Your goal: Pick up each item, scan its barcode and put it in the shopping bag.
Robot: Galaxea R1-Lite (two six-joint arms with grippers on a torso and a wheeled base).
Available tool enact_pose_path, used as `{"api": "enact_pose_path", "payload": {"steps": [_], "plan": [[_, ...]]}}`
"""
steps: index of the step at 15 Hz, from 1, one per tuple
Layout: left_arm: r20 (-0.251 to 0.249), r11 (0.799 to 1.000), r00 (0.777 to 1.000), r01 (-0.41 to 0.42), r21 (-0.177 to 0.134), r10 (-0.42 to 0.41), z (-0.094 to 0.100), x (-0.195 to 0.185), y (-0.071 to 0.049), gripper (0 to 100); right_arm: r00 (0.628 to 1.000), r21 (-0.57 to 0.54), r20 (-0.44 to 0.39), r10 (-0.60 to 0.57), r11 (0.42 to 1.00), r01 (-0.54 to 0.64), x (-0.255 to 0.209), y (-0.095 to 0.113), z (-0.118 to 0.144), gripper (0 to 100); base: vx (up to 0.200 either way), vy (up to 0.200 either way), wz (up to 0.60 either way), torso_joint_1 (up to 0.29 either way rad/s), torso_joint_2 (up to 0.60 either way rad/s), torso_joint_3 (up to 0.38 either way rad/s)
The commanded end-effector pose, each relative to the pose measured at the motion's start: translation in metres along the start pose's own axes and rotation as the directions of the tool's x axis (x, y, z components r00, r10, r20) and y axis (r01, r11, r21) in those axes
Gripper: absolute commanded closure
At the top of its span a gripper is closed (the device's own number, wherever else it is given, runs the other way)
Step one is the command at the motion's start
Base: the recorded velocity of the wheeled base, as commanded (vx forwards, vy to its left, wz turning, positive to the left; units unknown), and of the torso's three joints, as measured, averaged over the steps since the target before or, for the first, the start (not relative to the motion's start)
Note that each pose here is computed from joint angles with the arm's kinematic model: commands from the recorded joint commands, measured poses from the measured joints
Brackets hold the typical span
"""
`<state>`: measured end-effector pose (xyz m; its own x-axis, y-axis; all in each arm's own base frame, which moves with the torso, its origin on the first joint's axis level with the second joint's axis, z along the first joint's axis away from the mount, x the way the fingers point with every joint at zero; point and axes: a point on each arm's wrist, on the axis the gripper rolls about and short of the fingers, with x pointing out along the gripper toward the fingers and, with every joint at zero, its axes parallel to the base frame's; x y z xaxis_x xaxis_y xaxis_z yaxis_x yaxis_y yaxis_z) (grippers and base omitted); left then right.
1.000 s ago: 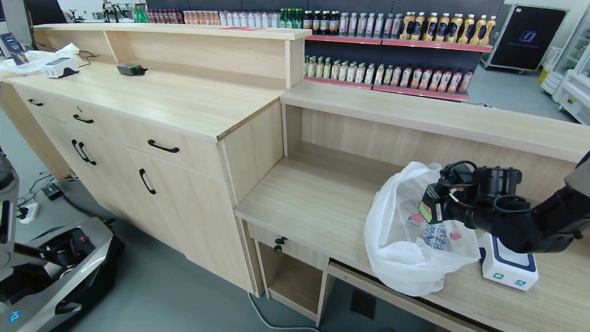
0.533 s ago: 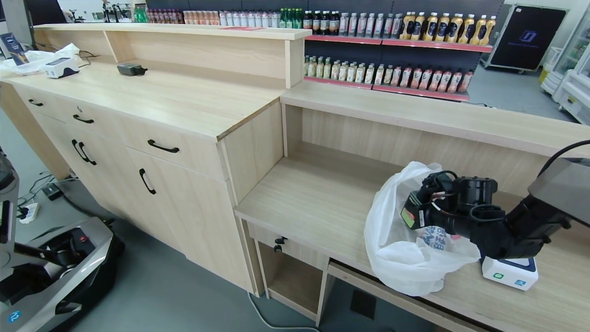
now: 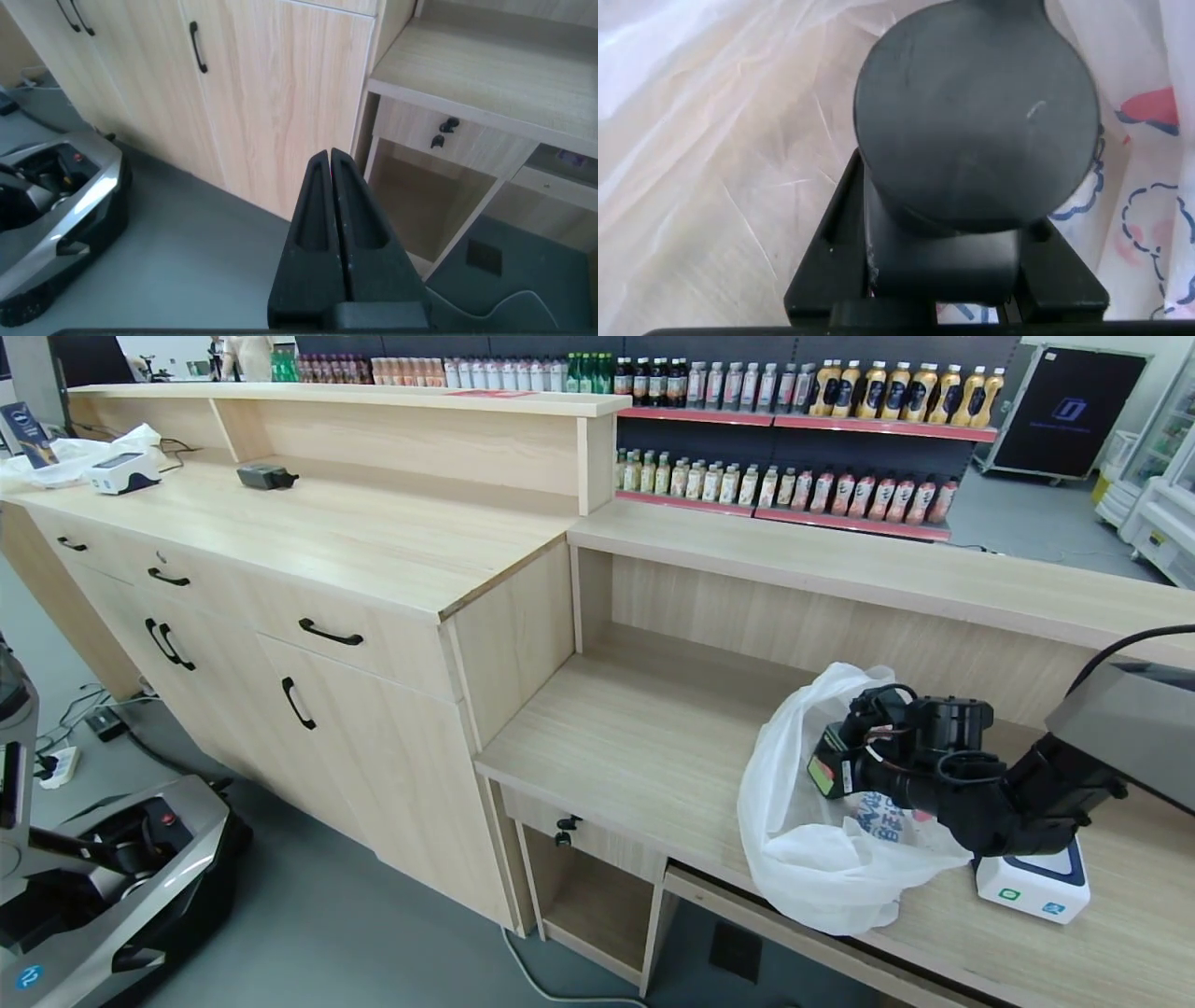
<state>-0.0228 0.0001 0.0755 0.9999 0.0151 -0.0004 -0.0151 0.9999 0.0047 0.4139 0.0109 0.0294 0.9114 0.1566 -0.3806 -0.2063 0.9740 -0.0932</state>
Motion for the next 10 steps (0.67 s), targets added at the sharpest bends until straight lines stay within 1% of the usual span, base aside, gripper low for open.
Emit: {"api": "enact_pose_path", "payload": {"steps": [1,2,3,7,8,10], "plan": [[0.0,1.0,1.0,0.0,0.0,0.0,0.0,0.0,0.0,100,1.0,0.001,-0.01,0.001,1.0,-0.001,0.002,0.0,-0.005,100,0.0,0.0,0.0,0.0,0.0,0.0],[0.0,1.0,1.0,0.0,0.0,0.0,0.0,0.0,0.0,100,1.0,0.002,-0.013,0.003,1.0,-0.003,0.002,0.0,-0.006,100,0.0,0.0,0.0,0.0,0.0,0.0],[0.0,1.0,1.0,0.0,0.0,0.0,0.0,0.0,0.0,100,1.0,0.003,-0.016,0.002,1.0,-0.002,0.003,-0.001,-0.007,0,0.0,0.0,0.0,0.0,0.0,0.0],[0.0,1.0,1.0,0.0,0.0,0.0,0.0,0.0,0.0,100,1.0,0.018,-0.011,0.003,1.0,-0.003,0.0,-0.001,-0.005,0,0.0,0.0,0.0,0.0,0.0,0.0],[0.0,1.0,1.0,0.0,0.0,0.0,0.0,0.0,0.0,100,1.0,0.032,0.0,0.004,0.999,-0.004,-0.003,-0.001,0.0,0,0.0,0.0,0.0,0.0,0.0,0.0],[0.0,1.0,1.0,0.0,0.0,0.0,0.0,0.0,0.0,100,0.999,0.022,0.047,0.02,1.0,-0.021,-0.022,0.007,0.022,0,0.0,0.0,0.0,0.0,0.0,0.0]]}}
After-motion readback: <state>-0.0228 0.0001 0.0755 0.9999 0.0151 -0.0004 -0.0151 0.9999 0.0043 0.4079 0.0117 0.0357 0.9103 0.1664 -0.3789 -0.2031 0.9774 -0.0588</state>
